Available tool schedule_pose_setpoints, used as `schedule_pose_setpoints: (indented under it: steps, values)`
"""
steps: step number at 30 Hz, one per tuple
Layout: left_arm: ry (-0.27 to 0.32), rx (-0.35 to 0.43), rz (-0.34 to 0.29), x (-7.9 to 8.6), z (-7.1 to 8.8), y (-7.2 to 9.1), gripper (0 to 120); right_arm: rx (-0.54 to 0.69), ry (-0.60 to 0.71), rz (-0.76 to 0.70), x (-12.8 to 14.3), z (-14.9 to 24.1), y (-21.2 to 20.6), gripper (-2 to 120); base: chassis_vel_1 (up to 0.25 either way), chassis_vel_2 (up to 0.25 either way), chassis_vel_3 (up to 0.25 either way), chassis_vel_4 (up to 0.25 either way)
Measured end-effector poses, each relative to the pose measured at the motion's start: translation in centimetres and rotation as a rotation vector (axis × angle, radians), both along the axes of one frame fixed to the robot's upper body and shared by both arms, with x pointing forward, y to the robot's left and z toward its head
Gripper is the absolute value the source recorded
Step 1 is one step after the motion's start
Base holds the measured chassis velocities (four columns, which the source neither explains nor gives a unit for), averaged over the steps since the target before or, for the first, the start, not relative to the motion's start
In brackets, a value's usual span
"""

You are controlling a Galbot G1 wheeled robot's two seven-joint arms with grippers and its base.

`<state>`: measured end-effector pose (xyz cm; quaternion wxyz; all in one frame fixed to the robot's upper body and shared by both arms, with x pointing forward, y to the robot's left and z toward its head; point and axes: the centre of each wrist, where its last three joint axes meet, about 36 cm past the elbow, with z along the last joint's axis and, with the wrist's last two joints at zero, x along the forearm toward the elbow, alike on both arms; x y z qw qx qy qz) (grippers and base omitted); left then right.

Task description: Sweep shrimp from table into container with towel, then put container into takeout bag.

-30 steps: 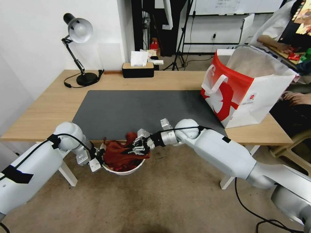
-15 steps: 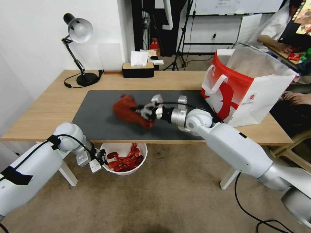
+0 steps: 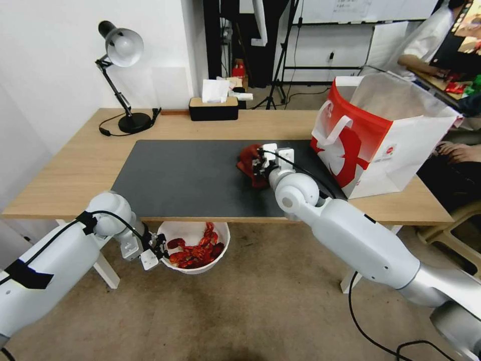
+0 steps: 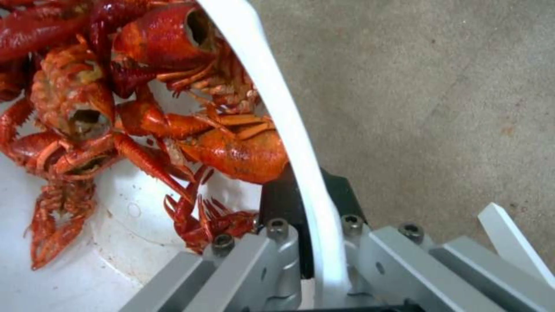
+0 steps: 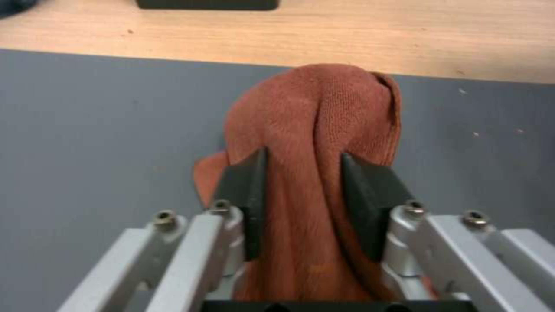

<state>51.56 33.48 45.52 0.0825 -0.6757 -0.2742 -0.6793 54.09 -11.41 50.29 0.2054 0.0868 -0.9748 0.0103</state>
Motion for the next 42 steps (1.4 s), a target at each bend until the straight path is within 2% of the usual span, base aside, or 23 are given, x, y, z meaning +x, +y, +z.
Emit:
schedule_pose_setpoints:
  steps: [3,4,6,10,12,13,15,17,18,20,21,22,25,26,28,29,31,32,35,36,38,39,42]
  values:
    - [0.002,0.0,0.0,-0.1,-0.1,0.0,0,-0.025,0.011,-0.021,-0.1,-0.2,-0.1,49,0.0,0.0,0.0,0.0]
    - [0.002,0.0,0.0,-0.1,-0.1,0.0,0,-0.025,0.011,-0.021,-0.1,-0.2,-0.1,49,0.0,0.0,0.0,0.0]
    - [0.003,-0.001,0.001,0.0,-0.2,0.0,0,-0.04,0.014,-0.036,-0.3,-0.2,-0.1,61,0.0,0.0,0.0,0.0]
    - [0.005,-0.003,0.002,0.0,-0.3,0.0,0,-0.043,0.012,-0.049,-0.6,0.0,-0.1,71,0.0,0.0,0.0,0.0]
    - [0.007,-0.003,0.002,0.0,-0.4,0.0,0,0.011,-0.015,-0.044,-1.2,0.3,-0.6,84,0.0,0.0,0.0,0.0]
    - [0.007,-0.003,0.002,0.0,-0.4,0.0,0,0.011,-0.015,-0.044,-1.2,0.3,-0.6,84,0.0,0.0,0.0,0.0]
    - [0.011,-0.001,0.0,-0.1,-0.6,0.0,0,0.108,-0.079,0.023,-2.2,0.1,-1.7,93,0.0,0.0,0.0,0.0]
    - [0.011,0.0,0.0,-0.2,-0.6,0.0,0,0.117,-0.086,0.031,-2.3,0.1,-1.8,94,0.0,0.0,0.0,0.0]
    - [0.011,0.002,-0.007,-0.3,-0.8,-0.3,0,0.193,-0.179,0.124,-3.5,-0.4,-3.4,98,0.0,0.0,0.0,0.0]
    - [0.012,0.0,-0.011,-0.4,-1.0,-0.5,0,0.221,-0.277,0.194,-4.9,-1.5,-4.9,99,0.0,0.0,0.0,0.0]
    - [0.015,0.001,-0.013,-0.6,-1.2,-0.6,0,0.219,-0.385,0.236,-6.7,-3.3,-6.3,100,0.0,0.0,0.0,0.0]
    - [0.015,0.001,-0.013,-0.6,-1.2,-0.6,0,0.219,-0.385,0.236,-6.7,-3.3,-6.3,100,0.0,0.0,0.0,0.0]
    - [0.018,-0.001,-0.013,-0.7,-1.5,-0.6,0,0.193,-0.476,0.248,-9.2,-5.3,-7.7,100,0.0,0.0,0.0,0.0]
    - [0.019,-0.001,-0.015,-0.8,-1.7,-0.6,0,0.187,-0.507,0.229,-11.1,-6.6,-8.5,100,0.0,0.0,0.0,0.0]
    - [0.021,-0.005,-0.019,-1.0,-2.0,-0.8,0,0.168,-0.519,0.176,-14.3,-8.7,-9.9,100,0.0,0.0,0.0,0.0]
    - [0.021,-0.005,-0.019,-1.0,-2.0,-0.8,0,0.168,-0.519,0.176,-14.3,-8.7,-9.9,100,0.0,0.0,0.0,0.0]
    - [0.021,-0.007,-0.027,-1.3,-2.3,-1.1,0,0.153,-0.551,0.121,-17.9,-11.1,-11.4,100,0.0,0.0,0.0,0.0]
    - [0.021,-0.007,-0.027,-1.3,-2.3,-1.1,0,0.153,-0.551,0.121,-17.9,-11.1,-11.4,100,0.0,0.0,0.0,0.0]
    - [0.019,-0.007,-0.037,-1.6,-2.5,-1.6,0,0.154,-0.56,0.025,-24.4,-13.5,-11.8,100,0.0,0.0,0.0,0.0]
    - [0.019,-0.007,-0.037,-1.6,-2.5,-1.6,0,0.154,-0.56,0.025,-24.4,-13.5,-11.8,100,0.0,0.0,0.0,0.0]
    - [0.021,-0.006,-0.041,-1.9,-2.6,-1.7,0,0.146,-0.537,-0.064,-28.2,-15.1,-11.6,100,0.0,0.0,0.0,0.0]
    - [0.021,-0.006,-0.041,-1.9,-2.6,-1.7,0,0.146,-0.537,-0.064,-28.2,-15.1,-11.6,100,0.0,0.0,0.0,0.0]
    - [0.021,-0.006,-0.041,-2.3,-2.8,-1.5,0,0.141,-0.474,-0.144,-30.9,-16.3,-11.1,100,0.0,0.0,0.0,0.0]
